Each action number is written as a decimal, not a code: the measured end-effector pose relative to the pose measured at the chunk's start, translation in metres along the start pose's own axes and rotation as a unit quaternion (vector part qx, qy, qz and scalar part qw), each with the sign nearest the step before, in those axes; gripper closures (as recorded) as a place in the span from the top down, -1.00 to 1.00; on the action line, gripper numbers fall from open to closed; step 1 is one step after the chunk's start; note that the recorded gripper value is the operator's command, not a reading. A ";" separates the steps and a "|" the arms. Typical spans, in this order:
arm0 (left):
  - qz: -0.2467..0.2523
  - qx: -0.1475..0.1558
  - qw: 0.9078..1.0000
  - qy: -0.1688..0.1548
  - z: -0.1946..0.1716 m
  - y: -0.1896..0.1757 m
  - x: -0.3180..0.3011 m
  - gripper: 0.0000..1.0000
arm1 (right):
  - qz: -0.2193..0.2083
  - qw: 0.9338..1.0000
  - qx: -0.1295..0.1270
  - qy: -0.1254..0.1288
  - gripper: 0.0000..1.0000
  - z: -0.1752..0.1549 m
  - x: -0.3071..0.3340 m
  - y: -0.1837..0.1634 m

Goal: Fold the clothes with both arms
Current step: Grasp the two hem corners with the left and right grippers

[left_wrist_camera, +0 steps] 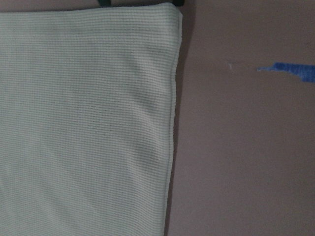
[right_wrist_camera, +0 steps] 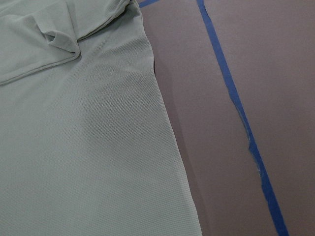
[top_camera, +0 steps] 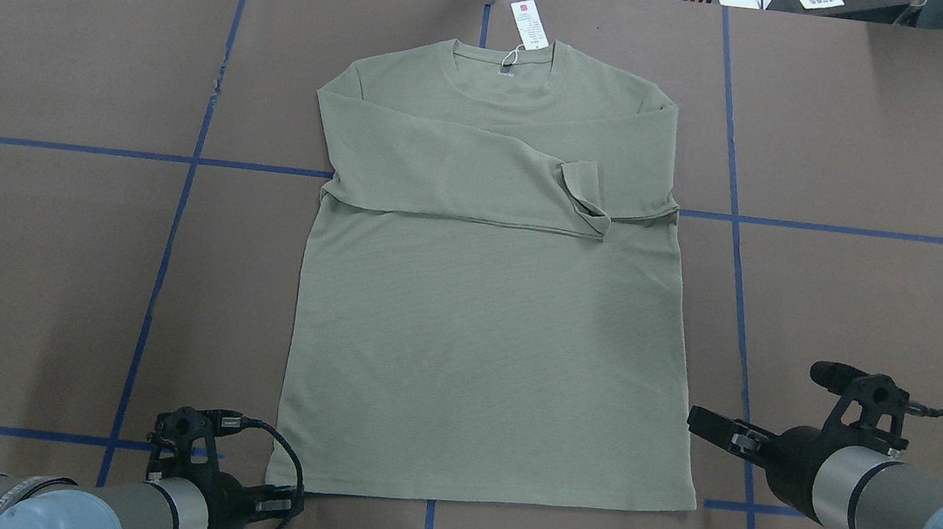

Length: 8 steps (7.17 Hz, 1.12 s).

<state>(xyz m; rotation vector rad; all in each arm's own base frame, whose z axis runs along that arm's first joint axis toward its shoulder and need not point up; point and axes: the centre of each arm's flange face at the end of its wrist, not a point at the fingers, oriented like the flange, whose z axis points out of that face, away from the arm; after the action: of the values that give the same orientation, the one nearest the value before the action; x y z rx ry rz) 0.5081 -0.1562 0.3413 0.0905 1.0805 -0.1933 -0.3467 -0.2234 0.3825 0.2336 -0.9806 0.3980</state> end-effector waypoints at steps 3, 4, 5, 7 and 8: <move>0.000 0.002 1.000 -0.005 0.001 -0.001 0.001 -0.02 | 0.000 1.000 0.000 0.000 0.98 0.000 0.000 0.000; 0.001 0.002 1.000 -0.006 0.000 -0.001 0.001 0.09 | 0.000 1.000 0.000 -0.001 0.98 0.000 -0.001 0.000; 0.006 -0.001 1.000 -0.008 -0.002 -0.004 0.002 0.11 | 0.000 1.000 0.000 -0.001 0.98 0.000 -0.001 0.000; 0.016 -0.014 1.000 -0.018 -0.012 -0.014 0.003 0.11 | 0.000 1.000 0.001 0.000 0.98 0.000 0.000 0.000; 0.018 -0.015 0.999 -0.023 -0.010 -0.016 0.002 0.11 | 0.000 1.000 0.001 0.000 0.98 0.000 0.000 0.000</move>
<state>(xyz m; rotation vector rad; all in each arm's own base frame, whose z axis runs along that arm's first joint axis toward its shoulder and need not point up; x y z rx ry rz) 0.4970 -0.1701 0.3351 0.0772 1.0359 -0.1464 -0.3473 -0.2236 0.3824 0.2350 -0.9811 0.3987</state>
